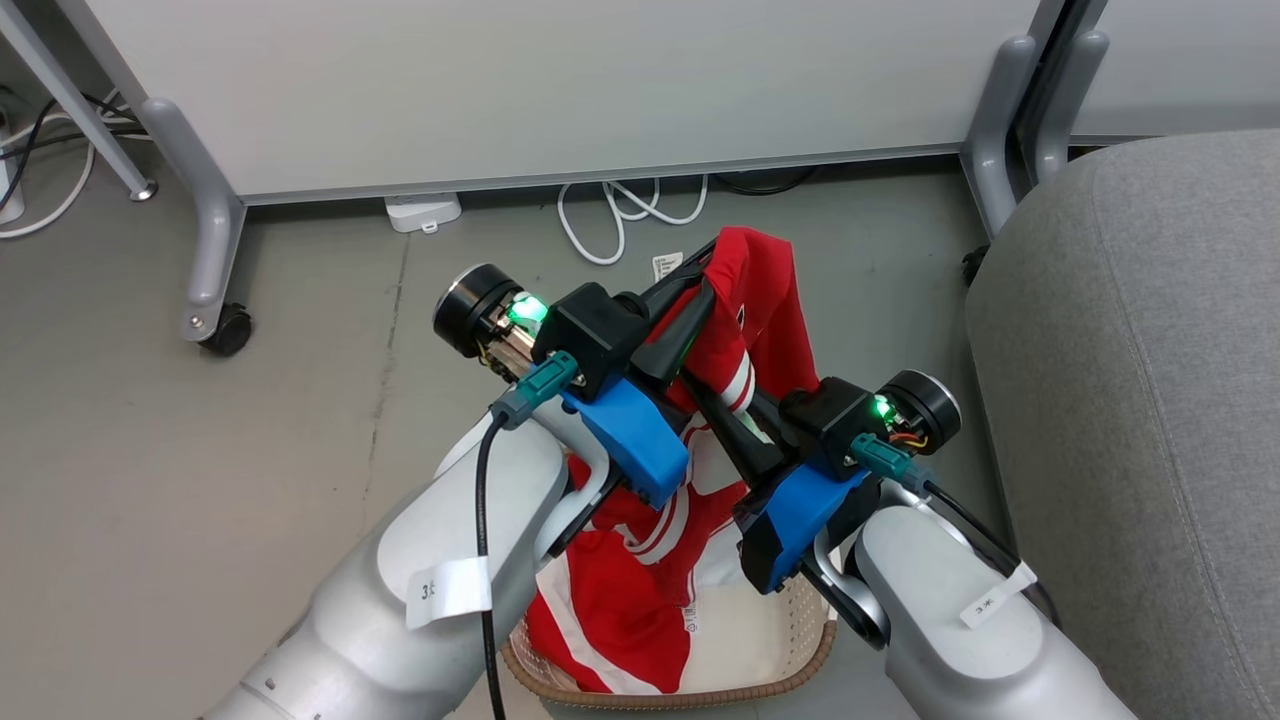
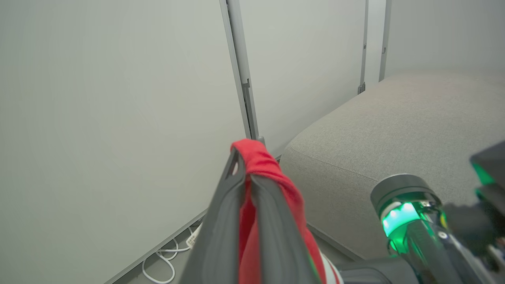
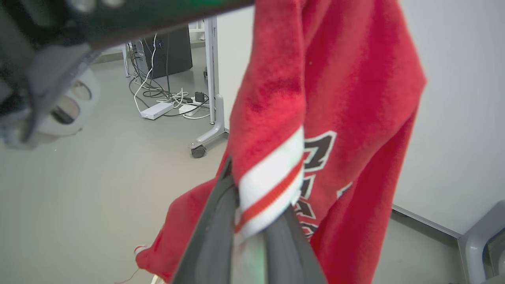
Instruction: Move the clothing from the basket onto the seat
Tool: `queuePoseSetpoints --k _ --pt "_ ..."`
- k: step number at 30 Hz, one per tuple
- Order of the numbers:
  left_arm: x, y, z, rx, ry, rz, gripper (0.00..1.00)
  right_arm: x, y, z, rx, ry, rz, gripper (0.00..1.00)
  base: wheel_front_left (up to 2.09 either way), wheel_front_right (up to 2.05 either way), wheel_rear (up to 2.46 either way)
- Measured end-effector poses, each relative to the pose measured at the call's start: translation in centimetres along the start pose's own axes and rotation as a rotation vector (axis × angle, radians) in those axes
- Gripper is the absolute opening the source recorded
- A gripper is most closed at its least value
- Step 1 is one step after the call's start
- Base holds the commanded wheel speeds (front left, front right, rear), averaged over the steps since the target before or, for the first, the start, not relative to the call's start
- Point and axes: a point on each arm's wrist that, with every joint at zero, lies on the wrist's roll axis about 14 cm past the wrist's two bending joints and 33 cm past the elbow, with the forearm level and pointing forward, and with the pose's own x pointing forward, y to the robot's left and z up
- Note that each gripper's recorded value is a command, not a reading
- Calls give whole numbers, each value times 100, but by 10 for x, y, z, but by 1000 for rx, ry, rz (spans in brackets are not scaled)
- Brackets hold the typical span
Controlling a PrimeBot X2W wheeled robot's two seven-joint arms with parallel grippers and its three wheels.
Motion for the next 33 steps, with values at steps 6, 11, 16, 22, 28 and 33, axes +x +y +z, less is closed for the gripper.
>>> queuePoseSetpoints --k 6,11,16,22,28,33 --pt "0 1 -1 0 3 1 0 0 0 2 3 -8 -2 0 0 0 0" --pt "0 2 -2 1 5 2 0 -1 -1 2 6 -8 -4 0 0 0 0" --pt "0 6 -2 -7 4 17 100 -1 -1 3 7 -10 -5 0 0 0 0" --pt "0 10 -5 6 13 26 100 -1 -2 4 13 -16 -7 0 0 0 0" --pt "1 14 -3 8 7 39 100 -1 -6 6 15 -23 -18 0 0 0 0" --pt "3 14 -1 8 -5 35 100 -3 -16 10 22 -39 -49 0 0 0 0"
